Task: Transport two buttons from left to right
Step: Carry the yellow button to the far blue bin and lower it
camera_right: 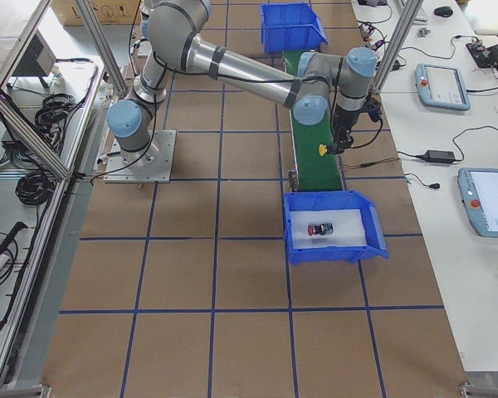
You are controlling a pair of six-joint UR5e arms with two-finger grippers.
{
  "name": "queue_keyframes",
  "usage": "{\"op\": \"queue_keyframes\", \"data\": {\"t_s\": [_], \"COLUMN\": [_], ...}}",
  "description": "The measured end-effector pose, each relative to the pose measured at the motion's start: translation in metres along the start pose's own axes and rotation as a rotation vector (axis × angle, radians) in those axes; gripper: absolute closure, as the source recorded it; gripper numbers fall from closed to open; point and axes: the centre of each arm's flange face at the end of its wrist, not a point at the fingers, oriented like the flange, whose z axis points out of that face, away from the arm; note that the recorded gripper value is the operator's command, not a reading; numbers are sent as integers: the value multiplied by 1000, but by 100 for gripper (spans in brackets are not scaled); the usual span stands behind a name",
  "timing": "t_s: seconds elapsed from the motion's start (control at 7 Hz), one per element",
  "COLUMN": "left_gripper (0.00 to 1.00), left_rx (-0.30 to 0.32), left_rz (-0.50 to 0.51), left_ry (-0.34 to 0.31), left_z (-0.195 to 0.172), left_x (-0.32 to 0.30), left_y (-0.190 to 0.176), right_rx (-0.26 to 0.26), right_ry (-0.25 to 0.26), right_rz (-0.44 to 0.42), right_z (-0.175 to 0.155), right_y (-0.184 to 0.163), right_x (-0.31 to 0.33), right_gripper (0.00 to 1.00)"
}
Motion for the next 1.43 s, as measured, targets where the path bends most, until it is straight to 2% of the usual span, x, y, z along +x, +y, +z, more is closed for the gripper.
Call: {"op": "queue_keyframes", "data": {"t_s": [0.29,0.57,0.86,1.43], "left_gripper": [0,0,0,0], "left_rx": [-1,-2,-3,-4], "left_rz": [0,0,0,0], "left_ry": [0,0,2,3], "left_z": [1,1,2,2], "left_x": [0,0,0,0], "left_y": [0,0,0,-1], "right_rx": [-24,-7,50,135], "right_ry": [5,16,31,28], "right_rz": [-43,-49,-48,-56], "right_z": [-7,-10,-1,66], "right_y": [40,61,45,4], "right_x": [90,152,175,188], "right_gripper": [93,93,93,92]}}
